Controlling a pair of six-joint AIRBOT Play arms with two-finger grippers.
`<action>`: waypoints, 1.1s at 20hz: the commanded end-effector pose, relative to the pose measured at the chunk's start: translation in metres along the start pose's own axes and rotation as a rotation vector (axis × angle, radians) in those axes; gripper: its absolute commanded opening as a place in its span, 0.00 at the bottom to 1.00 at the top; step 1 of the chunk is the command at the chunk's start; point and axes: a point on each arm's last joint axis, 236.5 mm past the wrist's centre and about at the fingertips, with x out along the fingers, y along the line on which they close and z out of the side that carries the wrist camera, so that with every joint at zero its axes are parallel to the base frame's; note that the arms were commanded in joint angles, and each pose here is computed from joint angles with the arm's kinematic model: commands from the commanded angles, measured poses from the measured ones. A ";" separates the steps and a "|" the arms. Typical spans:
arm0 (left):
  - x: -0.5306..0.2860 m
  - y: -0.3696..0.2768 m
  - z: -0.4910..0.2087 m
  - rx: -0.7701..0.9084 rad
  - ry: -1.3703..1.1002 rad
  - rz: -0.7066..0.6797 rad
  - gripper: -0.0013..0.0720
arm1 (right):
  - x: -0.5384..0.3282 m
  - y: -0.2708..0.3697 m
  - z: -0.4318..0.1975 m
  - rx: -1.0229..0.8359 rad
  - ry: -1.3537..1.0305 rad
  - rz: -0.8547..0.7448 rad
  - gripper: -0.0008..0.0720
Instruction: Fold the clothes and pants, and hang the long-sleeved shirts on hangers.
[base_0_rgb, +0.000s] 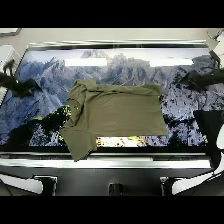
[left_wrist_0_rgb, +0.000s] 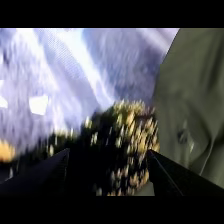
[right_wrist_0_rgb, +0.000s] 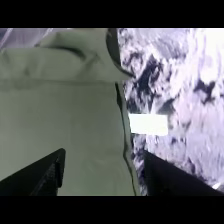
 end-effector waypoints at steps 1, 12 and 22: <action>0.025 -0.002 -0.089 0.001 0.117 -0.083 0.75 | -0.007 -0.005 -0.036 0.044 0.083 0.092 0.76; 0.102 -0.026 -0.197 -0.001 0.098 -0.336 0.71 | 0.009 0.018 -0.114 0.127 0.198 0.210 0.64; 0.107 -0.020 -0.190 -0.004 0.055 -0.309 0.06 | 0.009 0.016 -0.113 0.126 0.191 0.199 0.64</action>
